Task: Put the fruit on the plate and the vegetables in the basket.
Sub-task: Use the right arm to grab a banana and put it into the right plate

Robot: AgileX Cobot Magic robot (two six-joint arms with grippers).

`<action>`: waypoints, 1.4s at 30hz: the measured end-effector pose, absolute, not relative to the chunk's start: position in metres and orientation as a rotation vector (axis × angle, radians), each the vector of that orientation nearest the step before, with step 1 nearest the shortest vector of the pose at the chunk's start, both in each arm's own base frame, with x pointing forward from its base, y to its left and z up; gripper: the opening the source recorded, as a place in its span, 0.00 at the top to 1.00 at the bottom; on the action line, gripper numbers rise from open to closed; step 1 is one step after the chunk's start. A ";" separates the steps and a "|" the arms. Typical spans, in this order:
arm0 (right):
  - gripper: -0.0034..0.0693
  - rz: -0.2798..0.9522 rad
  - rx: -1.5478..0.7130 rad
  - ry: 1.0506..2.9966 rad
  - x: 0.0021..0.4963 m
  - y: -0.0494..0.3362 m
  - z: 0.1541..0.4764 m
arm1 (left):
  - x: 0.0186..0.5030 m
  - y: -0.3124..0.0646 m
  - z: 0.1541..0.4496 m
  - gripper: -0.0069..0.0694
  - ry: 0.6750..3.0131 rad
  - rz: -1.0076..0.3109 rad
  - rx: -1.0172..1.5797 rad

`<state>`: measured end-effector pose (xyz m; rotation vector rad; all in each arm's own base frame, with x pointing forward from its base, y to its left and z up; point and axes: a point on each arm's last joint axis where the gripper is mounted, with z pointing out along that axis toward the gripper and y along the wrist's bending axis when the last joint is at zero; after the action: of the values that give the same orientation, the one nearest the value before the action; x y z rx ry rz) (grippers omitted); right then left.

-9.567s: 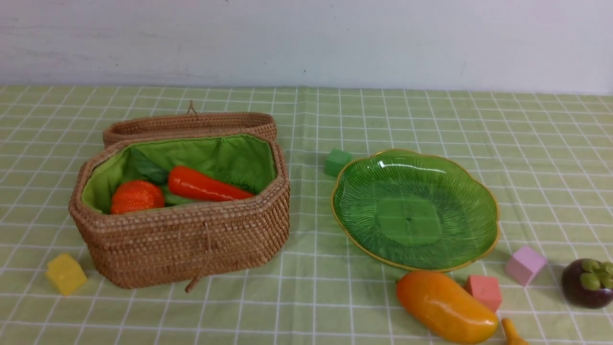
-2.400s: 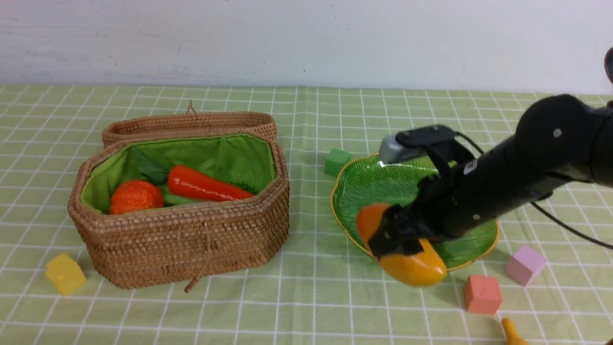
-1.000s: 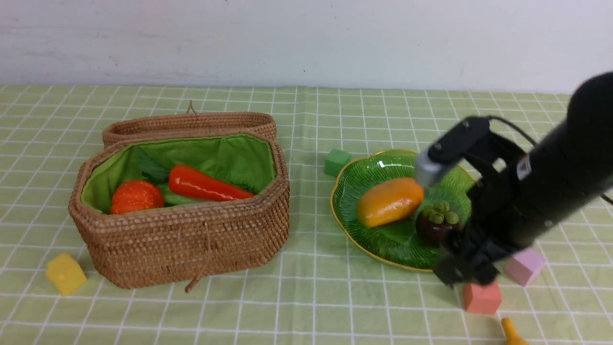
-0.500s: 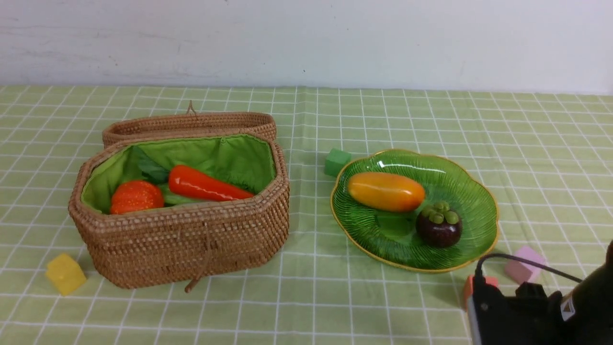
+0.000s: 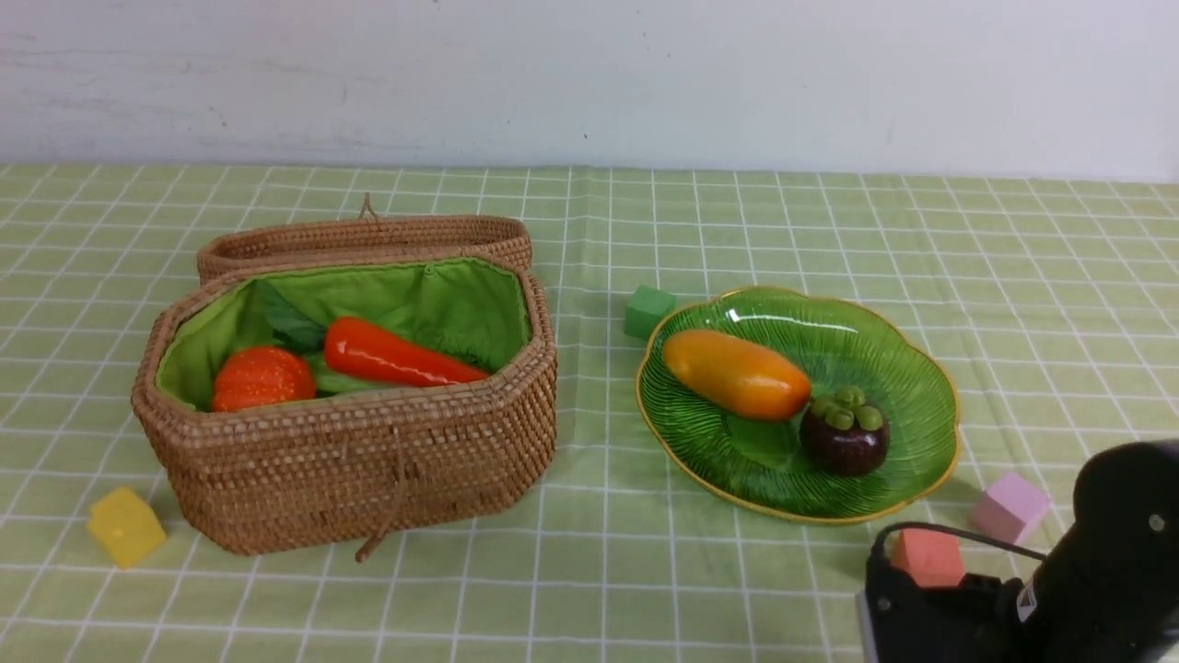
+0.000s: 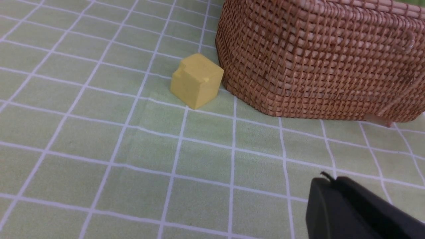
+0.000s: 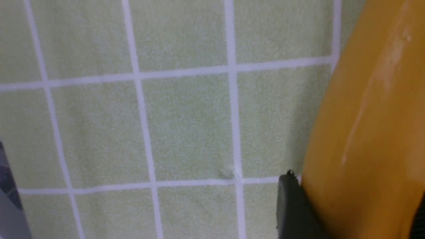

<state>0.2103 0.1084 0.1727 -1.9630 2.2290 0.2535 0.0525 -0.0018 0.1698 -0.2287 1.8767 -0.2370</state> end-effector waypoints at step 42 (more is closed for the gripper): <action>0.39 0.299 -0.653 2.521 0.428 0.082 0.229 | 0.053 -0.002 0.170 0.91 1.876 -0.237 -0.229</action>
<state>0.4283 0.0824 0.2287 -0.6530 2.5211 0.2989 0.0525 -0.0018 0.1698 -0.2285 1.8759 -0.2371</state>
